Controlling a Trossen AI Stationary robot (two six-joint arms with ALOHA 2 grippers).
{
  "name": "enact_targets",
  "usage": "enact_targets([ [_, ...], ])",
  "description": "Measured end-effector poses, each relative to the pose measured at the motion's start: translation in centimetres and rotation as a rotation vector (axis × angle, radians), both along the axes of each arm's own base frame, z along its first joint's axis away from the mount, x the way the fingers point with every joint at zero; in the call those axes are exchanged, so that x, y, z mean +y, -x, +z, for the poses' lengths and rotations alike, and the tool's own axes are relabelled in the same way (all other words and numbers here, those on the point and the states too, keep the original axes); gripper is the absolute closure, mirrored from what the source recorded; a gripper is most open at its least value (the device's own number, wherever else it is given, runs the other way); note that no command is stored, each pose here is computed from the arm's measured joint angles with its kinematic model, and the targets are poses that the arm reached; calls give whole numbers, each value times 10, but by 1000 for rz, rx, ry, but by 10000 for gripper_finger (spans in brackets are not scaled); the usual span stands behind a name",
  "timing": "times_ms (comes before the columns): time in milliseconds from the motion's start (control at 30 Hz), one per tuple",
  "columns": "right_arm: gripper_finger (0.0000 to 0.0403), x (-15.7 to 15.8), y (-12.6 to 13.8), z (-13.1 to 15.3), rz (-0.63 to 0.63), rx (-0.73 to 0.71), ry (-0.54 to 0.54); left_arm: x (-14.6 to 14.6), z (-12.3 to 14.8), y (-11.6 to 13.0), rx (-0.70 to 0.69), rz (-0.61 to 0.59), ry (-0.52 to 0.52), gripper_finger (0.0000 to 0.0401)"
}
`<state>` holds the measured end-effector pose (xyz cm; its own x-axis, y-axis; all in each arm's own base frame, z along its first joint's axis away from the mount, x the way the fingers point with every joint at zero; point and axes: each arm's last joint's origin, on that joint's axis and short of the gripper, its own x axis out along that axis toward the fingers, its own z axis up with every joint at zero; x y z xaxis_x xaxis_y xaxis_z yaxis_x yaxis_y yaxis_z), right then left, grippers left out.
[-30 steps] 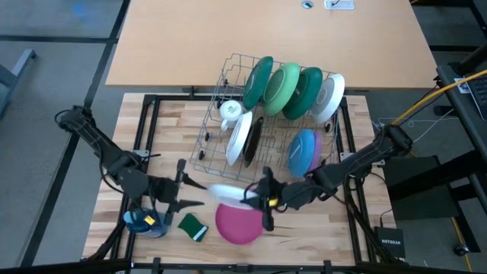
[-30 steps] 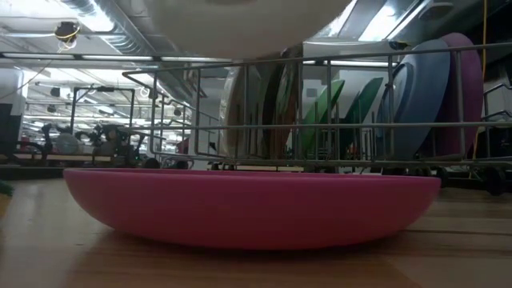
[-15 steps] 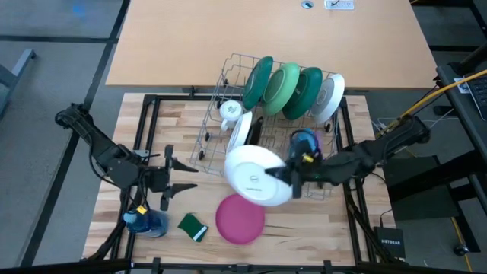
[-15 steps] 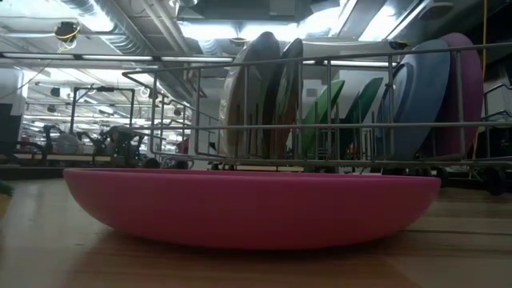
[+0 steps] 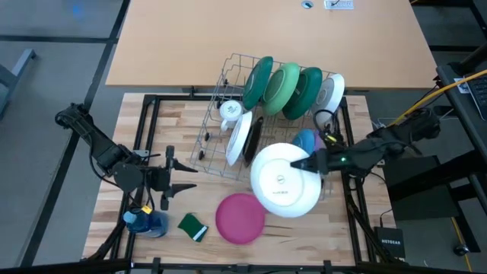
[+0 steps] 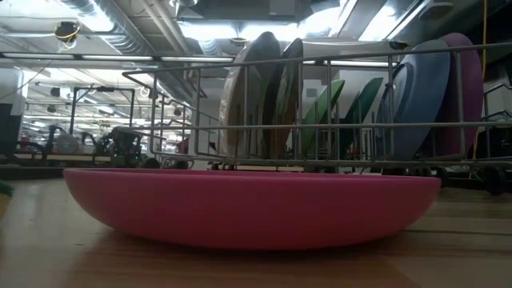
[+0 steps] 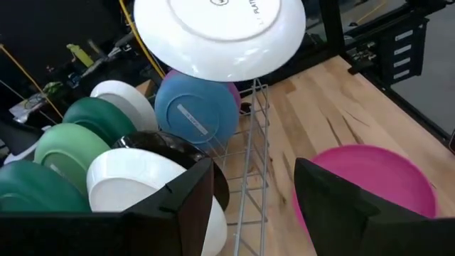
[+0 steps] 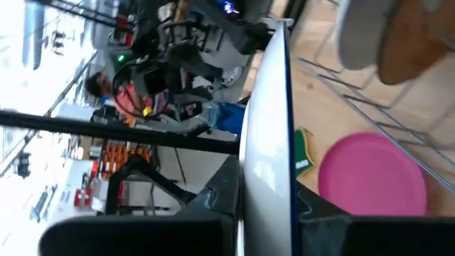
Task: Sort dishes
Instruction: Put the blue pattern plate in the dish rack
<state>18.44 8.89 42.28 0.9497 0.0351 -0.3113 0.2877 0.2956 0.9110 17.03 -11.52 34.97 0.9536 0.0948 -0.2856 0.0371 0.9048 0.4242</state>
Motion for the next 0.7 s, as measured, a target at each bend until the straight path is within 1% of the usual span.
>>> enact_targets([
  [100, 372, -6, 10, -1, -39, 36, -38, 0, 0, 0, -1, 4, 16, 217],
  [200, 372, -12, 18, -3, -101, 67, -34, 0, -1, 0, 7, 11, 26, 217],
  [367, 372, -26, 30, -8, -247, 113, -45, 0, -1, 0, 7, 18, 50, 217],
  [567, 372, -48, 28, -11, -386, 149, -48, 0, -2, 0, 8, 20, 56, 217],
  [700, 372, -64, 23, -12, -431, 171, -58, 0, -2, 0, 8, 21, 58, 217],
])
